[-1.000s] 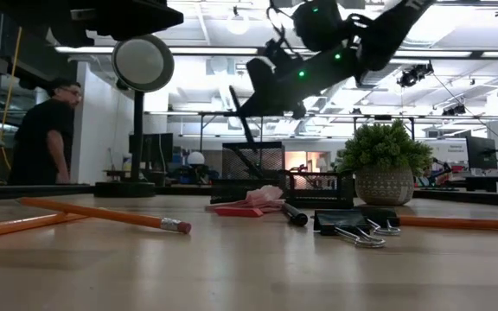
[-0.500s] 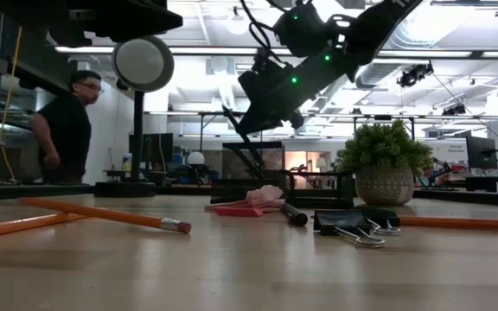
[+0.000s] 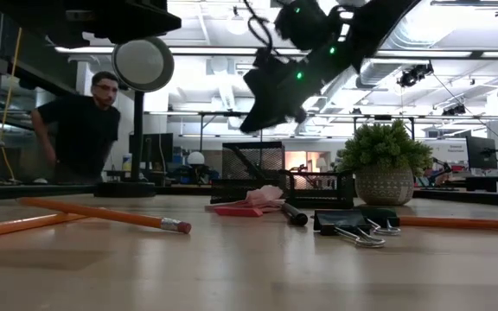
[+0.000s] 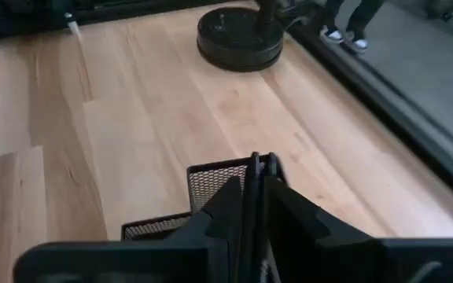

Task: Pick and place office supplies into organizer
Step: Put the black pen into the black desk organizer

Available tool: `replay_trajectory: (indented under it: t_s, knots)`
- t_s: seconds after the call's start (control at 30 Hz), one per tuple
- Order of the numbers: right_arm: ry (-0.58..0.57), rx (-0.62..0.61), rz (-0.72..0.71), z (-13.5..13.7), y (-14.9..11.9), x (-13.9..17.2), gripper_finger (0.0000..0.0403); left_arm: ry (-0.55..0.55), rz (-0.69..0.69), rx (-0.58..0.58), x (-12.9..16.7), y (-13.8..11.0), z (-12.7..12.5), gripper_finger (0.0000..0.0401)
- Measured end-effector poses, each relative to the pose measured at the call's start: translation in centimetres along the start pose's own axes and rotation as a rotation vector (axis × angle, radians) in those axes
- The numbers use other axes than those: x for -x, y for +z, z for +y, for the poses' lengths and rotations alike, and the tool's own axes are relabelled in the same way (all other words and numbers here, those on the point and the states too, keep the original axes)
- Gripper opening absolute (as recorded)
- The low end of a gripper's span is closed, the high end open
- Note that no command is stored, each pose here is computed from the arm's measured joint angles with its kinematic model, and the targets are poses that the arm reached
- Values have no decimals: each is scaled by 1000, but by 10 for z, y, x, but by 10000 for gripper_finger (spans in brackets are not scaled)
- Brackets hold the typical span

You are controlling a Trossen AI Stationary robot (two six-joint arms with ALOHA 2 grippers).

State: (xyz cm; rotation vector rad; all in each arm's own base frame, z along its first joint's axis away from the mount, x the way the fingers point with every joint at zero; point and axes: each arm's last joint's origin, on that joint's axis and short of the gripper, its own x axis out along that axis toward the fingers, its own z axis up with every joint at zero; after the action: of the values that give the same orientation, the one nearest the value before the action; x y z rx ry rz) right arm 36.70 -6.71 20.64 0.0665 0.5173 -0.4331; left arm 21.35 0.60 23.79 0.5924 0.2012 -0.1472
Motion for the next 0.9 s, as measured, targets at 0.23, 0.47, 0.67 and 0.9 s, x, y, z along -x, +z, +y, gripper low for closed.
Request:
replay_trajectory:
  t_s: [0.23,0.47,0.67,0.9]
  knots:
    - [64,17,21,10,22,60,13,-3,5,3,0,-1,0,3]
    - [195,23,148,40,17,127,3,-2,6,23,0,-1,0,3]
    - [232,89,196,75,0,157,1,54,43,75,0,-2,1,3]
    - [136,105,273,97,-24,172,3,109,85,97,0,-3,3,3]
